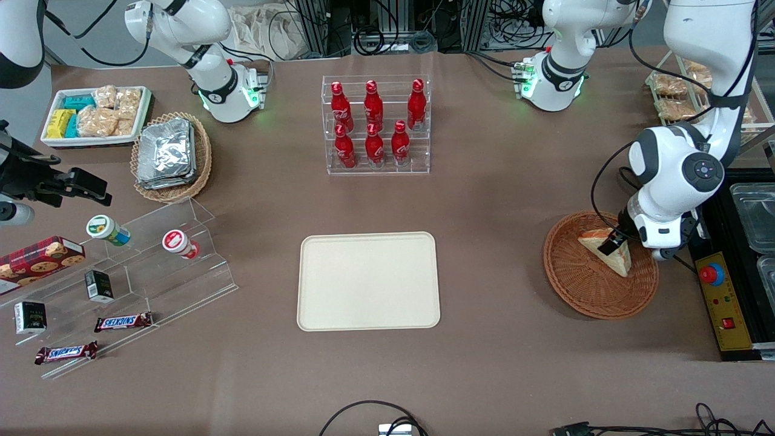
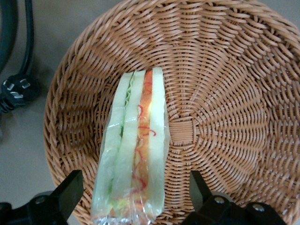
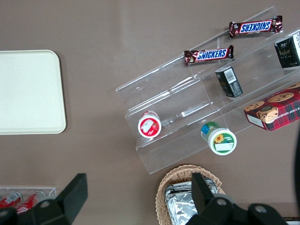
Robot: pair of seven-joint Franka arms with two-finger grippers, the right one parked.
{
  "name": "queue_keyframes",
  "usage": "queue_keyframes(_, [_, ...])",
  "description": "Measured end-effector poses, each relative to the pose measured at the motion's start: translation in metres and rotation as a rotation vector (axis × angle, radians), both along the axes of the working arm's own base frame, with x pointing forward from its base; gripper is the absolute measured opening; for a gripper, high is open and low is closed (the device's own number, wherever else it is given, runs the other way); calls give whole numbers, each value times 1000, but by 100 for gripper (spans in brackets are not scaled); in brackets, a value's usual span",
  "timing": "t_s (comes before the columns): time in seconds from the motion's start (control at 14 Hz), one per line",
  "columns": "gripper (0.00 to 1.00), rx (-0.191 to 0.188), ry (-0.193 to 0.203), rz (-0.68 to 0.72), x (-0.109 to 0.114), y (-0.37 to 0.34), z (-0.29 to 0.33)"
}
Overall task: Place sandwich from basket to tray
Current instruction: 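Lower the open left gripper around the wrapped sandwich and close it, then lift the sandwich out of the basket with the left gripper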
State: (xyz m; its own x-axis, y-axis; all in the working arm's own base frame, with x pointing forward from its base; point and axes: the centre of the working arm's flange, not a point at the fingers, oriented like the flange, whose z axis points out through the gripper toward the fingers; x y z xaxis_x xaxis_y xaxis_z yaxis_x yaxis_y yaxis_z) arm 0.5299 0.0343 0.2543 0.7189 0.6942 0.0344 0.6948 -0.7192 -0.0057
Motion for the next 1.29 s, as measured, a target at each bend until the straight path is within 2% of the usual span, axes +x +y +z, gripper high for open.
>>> queue_keyframes(0.21, [95, 0, -5, 0, 1, 0, -5])
queue_keyframes(0.36, [76, 0, -5, 0, 1, 0, -8])
queue_keyframes(0.43, [63, 0, -4, 0, 1, 0, -8])
queue_keyframes(0.57, [43, 0, -5, 2, 1, 0, -8])
queue_keyframes(0.79, [21, 0, -14, 4, 3, -2, -3])
queue_keyframes(1.07, [16, -1, -9, -42, 9, -19, 34])
queue_keyframes(1.29, [16, -4, -23, -133, 12, -54, 75])
